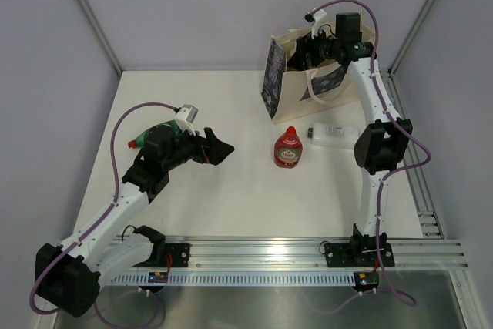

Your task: Place the personal care products into the canvas bag

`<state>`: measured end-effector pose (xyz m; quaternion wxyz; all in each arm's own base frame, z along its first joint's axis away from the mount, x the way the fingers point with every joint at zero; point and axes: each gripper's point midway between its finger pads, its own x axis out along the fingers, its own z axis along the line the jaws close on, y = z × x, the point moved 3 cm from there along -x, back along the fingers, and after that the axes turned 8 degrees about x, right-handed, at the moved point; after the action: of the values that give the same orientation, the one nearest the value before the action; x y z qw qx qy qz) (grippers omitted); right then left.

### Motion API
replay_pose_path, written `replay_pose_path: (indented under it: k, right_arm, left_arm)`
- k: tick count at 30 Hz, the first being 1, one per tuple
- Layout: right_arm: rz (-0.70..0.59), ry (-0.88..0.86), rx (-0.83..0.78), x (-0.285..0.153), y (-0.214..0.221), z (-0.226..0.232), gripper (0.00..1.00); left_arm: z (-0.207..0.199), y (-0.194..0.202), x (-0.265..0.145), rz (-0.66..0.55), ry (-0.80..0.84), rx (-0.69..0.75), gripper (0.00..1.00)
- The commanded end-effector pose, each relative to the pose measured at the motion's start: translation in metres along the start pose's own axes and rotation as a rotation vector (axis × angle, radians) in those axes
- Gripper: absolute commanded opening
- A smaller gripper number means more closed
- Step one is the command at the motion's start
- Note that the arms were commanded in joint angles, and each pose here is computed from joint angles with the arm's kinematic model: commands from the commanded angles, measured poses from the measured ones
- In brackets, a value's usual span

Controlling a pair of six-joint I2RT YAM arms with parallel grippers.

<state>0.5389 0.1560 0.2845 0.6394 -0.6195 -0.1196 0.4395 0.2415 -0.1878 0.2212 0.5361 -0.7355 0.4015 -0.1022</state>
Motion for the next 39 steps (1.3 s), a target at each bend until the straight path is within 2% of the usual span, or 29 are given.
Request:
replay_pose_path:
  k: [1, 6, 18, 20, 23, 24, 28, 31, 33, 37, 39]
  right_arm:
    - [-0.087, -0.015, -0.106, -0.007, -0.032, 0.010, 0.79]
    - [-0.096, -0.010, -0.115, -0.009, -0.036, 0.011, 0.88]
    - [-0.120, 0.000, -0.118, -0.014, -0.048, 0.013, 0.90]
    - [-0.110, 0.013, -0.099, -0.010, -0.044, 0.008, 0.86]
    - [-0.097, 0.036, -0.072, -0.002, -0.043, 0.000, 0.63]
    - [-0.117, 0.035, -0.087, -0.005, -0.053, 0.002, 0.63]
    - [-0.105, 0.029, -0.070, 0.006, -0.047, -0.001, 0.54]
    - [-0.106, 0.042, -0.076, 0.016, -0.047, 0.000, 0.52]
    - [-0.120, 0.115, -0.078, 0.026, -0.050, -0.007, 0.49]
    - [-0.213, 0.295, -0.050, 0.024, -0.072, -0.027, 0.50]
    - [-0.256, 0.255, -0.072, 0.010, -0.089, -0.017, 0.51]
  left_arm:
    - [-0.007, -0.015, 0.000, -0.065, 0.034, 0.044, 0.99]
    - [-0.005, -0.014, 0.000, -0.063, 0.022, 0.044, 0.99]
    - [-0.004, -0.013, 0.000, -0.062, 0.018, 0.047, 0.99]
    - [-0.004, -0.013, 0.000, -0.061, 0.019, 0.048, 0.99]
    - [-0.005, -0.013, 0.000, -0.060, 0.022, 0.046, 0.99]
    - [-0.004, -0.014, -0.001, -0.063, 0.018, 0.048, 0.99]
    - [-0.004, -0.013, -0.002, -0.061, 0.014, 0.045, 0.99]
    - [-0.003, -0.014, -0.004, -0.066, 0.006, 0.047, 0.99]
    - [-0.003, -0.014, -0.004, -0.066, 0.005, 0.048, 0.99]
    - [-0.002, -0.016, -0.005, -0.058, -0.009, 0.050, 0.99]
    - [0.002, -0.016, -0.008, -0.058, -0.033, 0.045, 0.99]
